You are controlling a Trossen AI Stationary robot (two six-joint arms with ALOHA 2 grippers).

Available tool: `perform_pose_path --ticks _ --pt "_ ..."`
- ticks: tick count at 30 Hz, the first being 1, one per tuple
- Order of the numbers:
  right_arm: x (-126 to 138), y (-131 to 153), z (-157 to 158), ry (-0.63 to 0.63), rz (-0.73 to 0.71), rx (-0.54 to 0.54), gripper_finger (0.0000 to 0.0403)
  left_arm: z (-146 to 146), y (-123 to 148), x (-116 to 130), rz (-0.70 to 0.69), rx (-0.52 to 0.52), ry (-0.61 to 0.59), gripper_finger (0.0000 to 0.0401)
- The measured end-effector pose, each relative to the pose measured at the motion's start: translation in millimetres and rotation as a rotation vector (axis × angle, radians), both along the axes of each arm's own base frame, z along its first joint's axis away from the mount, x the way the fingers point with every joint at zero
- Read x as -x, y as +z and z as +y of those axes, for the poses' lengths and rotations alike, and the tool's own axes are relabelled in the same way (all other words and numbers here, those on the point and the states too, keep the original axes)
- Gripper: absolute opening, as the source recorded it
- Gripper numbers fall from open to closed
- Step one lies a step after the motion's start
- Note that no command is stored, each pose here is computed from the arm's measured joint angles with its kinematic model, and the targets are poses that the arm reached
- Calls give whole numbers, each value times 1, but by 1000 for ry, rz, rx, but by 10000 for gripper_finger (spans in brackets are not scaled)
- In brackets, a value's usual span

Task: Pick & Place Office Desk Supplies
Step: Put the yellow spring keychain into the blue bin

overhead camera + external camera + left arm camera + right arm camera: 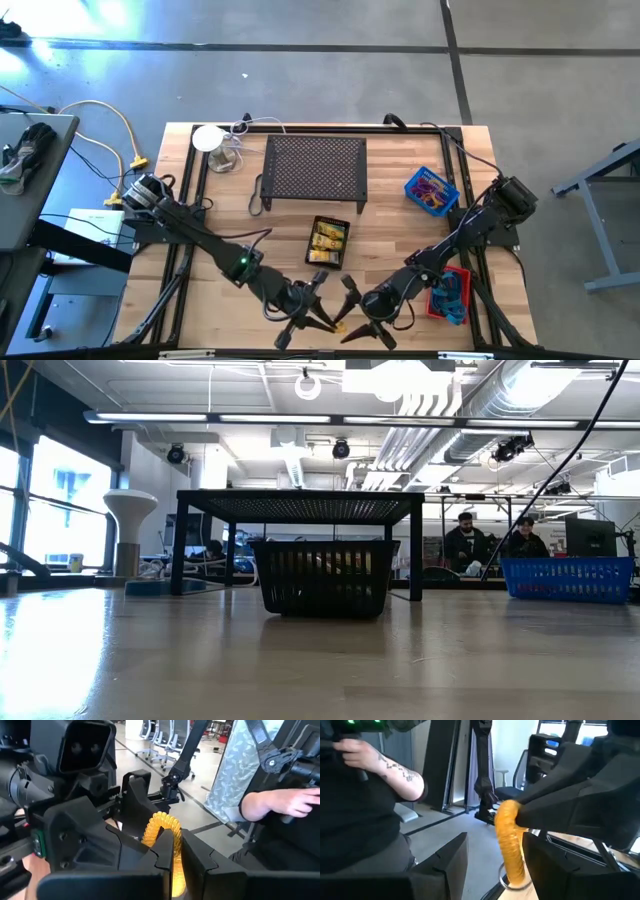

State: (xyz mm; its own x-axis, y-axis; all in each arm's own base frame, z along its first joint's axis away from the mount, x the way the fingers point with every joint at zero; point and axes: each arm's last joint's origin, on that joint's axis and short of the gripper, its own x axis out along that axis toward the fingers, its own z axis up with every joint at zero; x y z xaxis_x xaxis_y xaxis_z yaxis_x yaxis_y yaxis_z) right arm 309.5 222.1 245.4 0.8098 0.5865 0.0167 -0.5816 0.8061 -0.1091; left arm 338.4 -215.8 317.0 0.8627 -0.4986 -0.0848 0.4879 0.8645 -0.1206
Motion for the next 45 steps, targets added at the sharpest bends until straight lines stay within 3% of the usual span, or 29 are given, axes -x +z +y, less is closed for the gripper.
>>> perform_pose_path --ticks 7,10,17,23,31,35,40,45 --pt "-1 0 -1 -39 -10 17 150 0 0 0 -9 -23 10 13" --pt "-2 -1 -3 -105 -3 30 117 0 0 0 -9 -24 10 13" --pt "-4 -6 -6 -114 37 66 17 1 -1 0 -18 -41 19 15" --pt "-4 -10 -7 -120 64 92 18 0 -5 1 -23 -151 88 39" --pt "0 -16 -2 -61 106 134 15 -9 -5 7 -25 -146 41 122" --pt "3 -25 -1 -75 219 149 15 -11 -6 8 -6 -130 77 152" --pt "13 -47 -3 -255 485 153 15 -9 -12 9 116 -29 114 162" --pt "36 -61 3 -405 689 153 15 -9 -23 12 264 -2 91 163"
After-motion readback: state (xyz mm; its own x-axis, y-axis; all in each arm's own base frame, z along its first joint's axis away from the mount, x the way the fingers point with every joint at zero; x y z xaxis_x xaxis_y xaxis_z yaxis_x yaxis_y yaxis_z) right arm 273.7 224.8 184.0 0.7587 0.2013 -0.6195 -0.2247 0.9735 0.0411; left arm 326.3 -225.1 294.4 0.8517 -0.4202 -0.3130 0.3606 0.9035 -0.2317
